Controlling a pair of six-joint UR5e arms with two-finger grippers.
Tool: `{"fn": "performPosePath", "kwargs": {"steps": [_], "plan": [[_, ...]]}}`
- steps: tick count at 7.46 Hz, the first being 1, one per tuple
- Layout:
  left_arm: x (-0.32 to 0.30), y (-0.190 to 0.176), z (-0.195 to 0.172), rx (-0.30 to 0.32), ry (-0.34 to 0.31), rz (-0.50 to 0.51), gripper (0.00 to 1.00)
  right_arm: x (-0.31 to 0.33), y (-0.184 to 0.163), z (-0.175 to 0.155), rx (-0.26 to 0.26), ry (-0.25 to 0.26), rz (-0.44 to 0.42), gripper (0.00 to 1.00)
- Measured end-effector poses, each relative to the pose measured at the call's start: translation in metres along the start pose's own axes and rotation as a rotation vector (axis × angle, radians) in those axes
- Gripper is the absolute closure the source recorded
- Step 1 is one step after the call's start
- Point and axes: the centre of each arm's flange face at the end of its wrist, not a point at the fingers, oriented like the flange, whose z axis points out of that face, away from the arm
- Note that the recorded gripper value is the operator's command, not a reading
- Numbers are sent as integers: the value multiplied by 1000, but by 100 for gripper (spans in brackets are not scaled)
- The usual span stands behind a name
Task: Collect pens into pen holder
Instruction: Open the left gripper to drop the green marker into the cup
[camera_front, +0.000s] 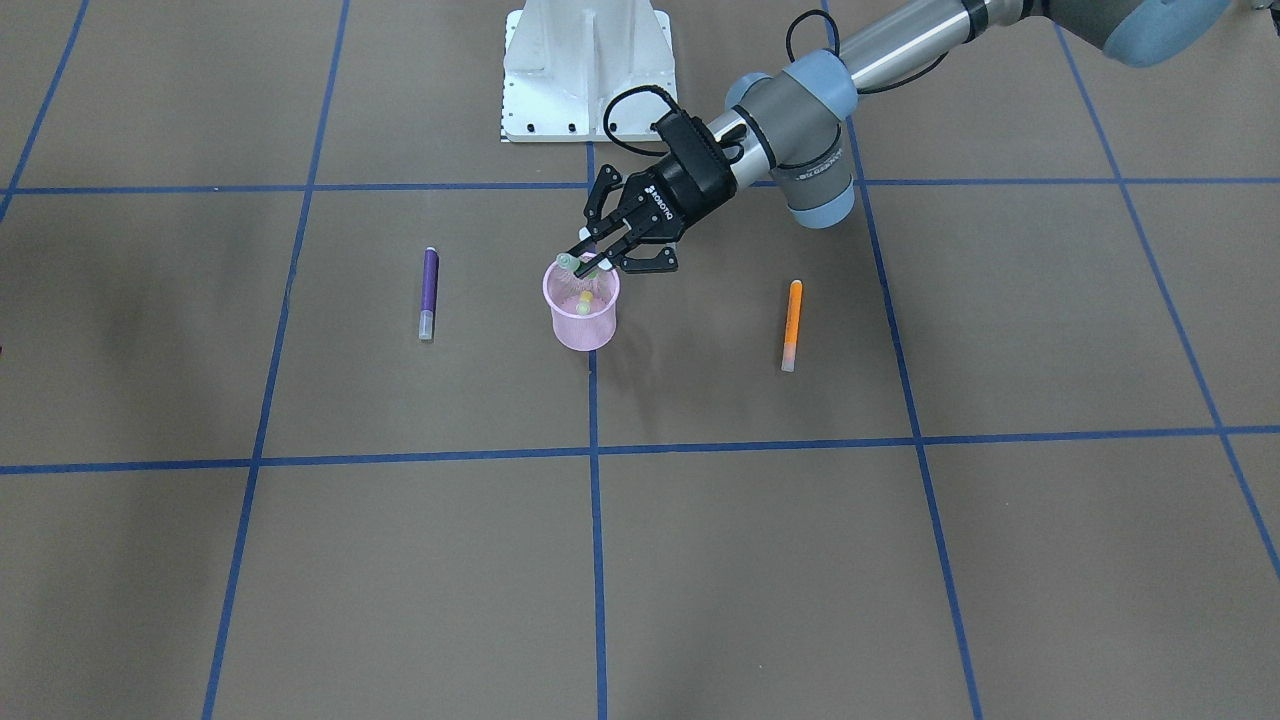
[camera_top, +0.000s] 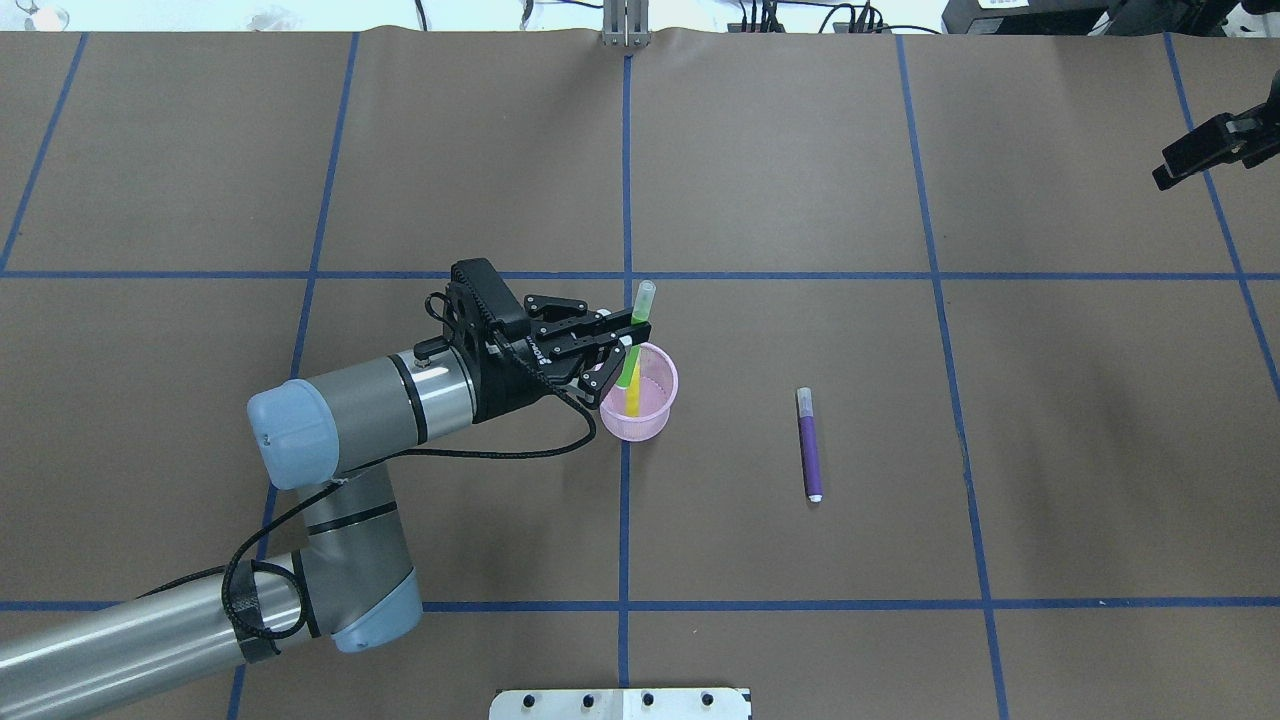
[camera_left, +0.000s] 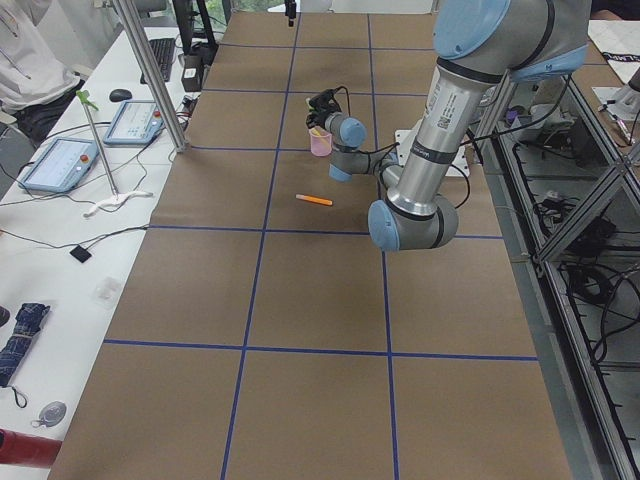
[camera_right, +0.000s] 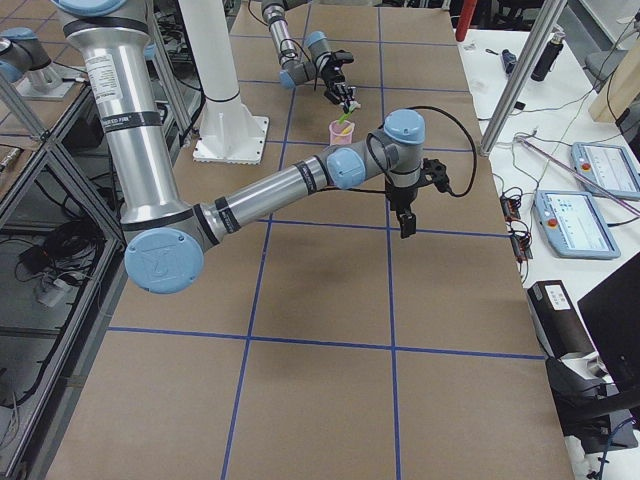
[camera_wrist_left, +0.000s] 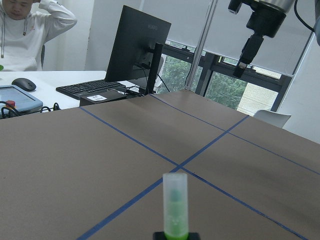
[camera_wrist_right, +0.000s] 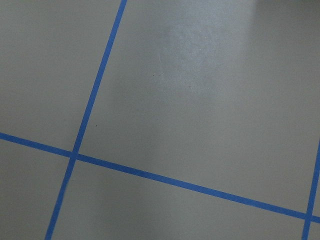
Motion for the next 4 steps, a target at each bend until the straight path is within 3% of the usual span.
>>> {"fn": "performPosePath", "kwargs": {"steps": [4], "plan": [[5,11,8,19,-23,-11,0,-1,-1,-1,2,0,0,0]]}}
